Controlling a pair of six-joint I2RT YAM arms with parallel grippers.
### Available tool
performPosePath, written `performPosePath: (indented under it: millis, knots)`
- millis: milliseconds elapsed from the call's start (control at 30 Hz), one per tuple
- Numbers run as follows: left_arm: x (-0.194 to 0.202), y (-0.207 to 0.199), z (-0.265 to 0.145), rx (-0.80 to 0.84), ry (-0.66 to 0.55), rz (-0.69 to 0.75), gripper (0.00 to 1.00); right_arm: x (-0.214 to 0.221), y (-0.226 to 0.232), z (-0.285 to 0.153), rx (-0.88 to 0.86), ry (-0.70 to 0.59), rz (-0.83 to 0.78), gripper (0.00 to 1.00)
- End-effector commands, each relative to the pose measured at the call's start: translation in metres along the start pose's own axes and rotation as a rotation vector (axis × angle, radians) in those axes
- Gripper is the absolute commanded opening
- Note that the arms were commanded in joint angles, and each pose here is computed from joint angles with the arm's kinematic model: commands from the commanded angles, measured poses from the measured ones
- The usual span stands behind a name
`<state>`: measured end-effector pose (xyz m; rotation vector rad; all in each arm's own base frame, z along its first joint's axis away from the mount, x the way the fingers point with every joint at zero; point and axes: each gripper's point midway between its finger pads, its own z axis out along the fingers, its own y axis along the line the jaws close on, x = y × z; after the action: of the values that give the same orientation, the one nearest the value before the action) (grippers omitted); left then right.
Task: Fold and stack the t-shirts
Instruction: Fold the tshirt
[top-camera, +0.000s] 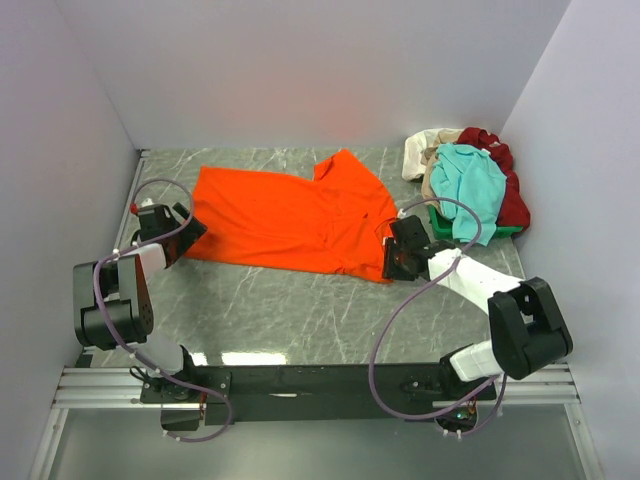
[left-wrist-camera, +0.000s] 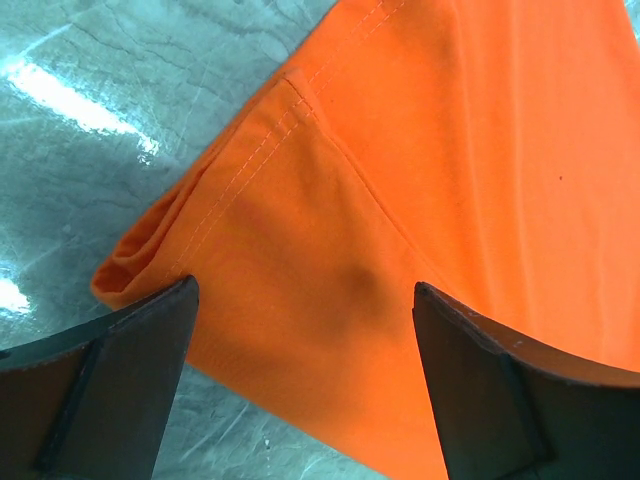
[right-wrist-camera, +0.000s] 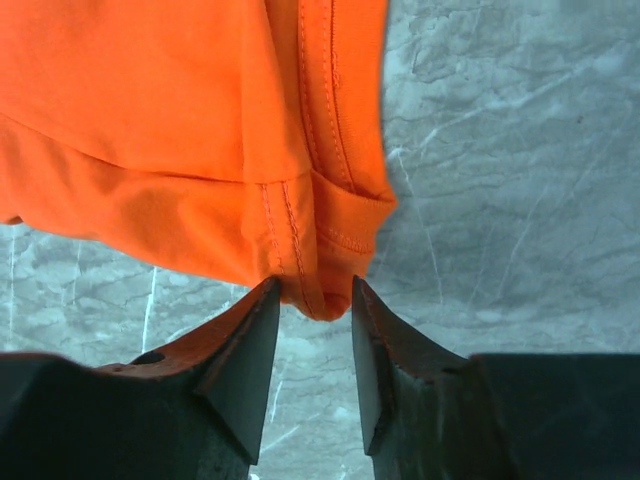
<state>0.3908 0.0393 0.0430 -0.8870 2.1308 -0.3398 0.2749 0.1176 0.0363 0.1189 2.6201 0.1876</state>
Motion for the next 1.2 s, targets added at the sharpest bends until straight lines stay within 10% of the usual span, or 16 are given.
performPosePath:
  millis: [0, 233, 467, 1167]
  knots:
    - [0.000, 0.007, 0.000, -0.020, 0.013, -0.008, 0.95, -0.008, 0.005, 0.005, -0.033, -0.009, 0.003, 0.41]
    - [-0.004, 0.010, 0.003, -0.018, 0.018, -0.017, 0.95, -0.005, 0.005, 0.013, -0.038, 0.024, 0.002, 0.35]
    - [-0.008, 0.018, 0.004, -0.018, 0.023, -0.043, 0.96, -0.001, 0.003, 0.010, -0.034, 0.051, -0.003, 0.00]
    - [-0.017, 0.031, 0.005, -0.063, 0.006, -0.054, 0.96, -0.018, -0.035, -0.012, 0.204, 0.033, -0.044, 0.00]
